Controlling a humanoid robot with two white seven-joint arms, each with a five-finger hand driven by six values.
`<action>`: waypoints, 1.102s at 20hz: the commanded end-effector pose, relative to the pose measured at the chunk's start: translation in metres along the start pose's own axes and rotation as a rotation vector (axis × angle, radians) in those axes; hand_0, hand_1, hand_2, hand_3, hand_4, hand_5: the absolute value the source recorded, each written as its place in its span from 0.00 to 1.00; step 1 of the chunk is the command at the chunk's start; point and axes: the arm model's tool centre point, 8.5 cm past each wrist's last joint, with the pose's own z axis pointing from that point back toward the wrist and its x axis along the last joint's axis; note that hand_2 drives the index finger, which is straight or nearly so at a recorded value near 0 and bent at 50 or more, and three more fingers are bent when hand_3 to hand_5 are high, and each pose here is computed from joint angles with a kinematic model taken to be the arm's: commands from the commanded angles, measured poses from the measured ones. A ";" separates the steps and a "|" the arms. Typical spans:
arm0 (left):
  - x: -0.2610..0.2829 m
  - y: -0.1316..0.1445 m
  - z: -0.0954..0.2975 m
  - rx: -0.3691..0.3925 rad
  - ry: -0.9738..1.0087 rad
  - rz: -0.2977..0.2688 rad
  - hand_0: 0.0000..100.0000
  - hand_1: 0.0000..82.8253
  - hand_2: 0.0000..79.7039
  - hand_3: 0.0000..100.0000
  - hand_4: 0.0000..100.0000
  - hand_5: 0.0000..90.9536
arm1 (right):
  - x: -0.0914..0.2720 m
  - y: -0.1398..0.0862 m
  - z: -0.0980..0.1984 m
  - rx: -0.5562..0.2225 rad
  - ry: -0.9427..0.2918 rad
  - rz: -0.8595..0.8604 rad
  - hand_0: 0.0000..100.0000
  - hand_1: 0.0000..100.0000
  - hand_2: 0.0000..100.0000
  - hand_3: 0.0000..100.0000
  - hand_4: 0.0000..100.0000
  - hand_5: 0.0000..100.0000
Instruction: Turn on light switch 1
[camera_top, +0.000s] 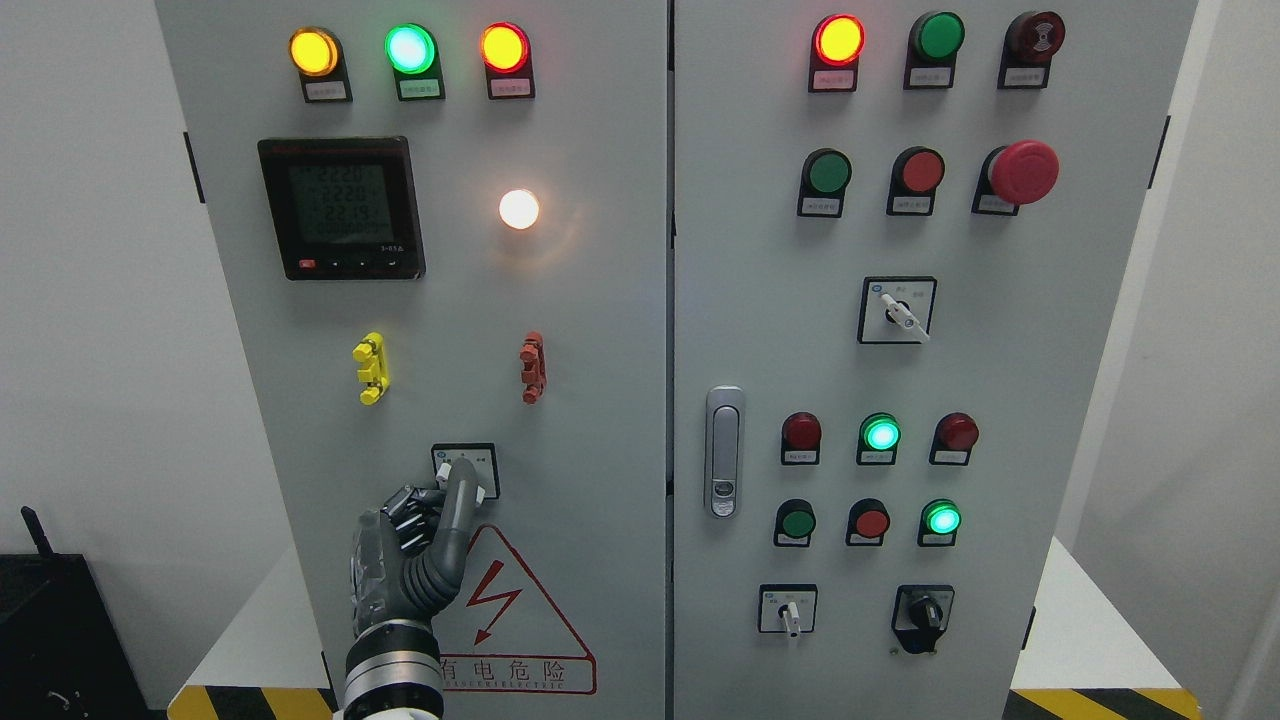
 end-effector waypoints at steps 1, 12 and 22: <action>-0.001 0.000 0.000 -0.003 0.001 0.000 0.18 0.45 0.82 1.00 0.99 0.98 | 0.000 0.000 0.000 0.001 0.002 -0.024 0.00 0.00 0.00 0.00 0.00 0.00; -0.010 0.007 0.013 0.000 -0.008 0.003 0.16 0.45 0.82 1.00 0.98 0.98 | 0.000 0.000 0.000 0.001 0.002 -0.024 0.00 0.00 0.00 0.00 0.00 0.00; -0.033 0.023 0.047 0.006 -0.099 0.017 0.15 0.43 0.83 1.00 0.99 0.98 | 0.000 0.000 0.000 0.001 0.002 -0.024 0.00 0.00 0.00 0.00 0.00 0.00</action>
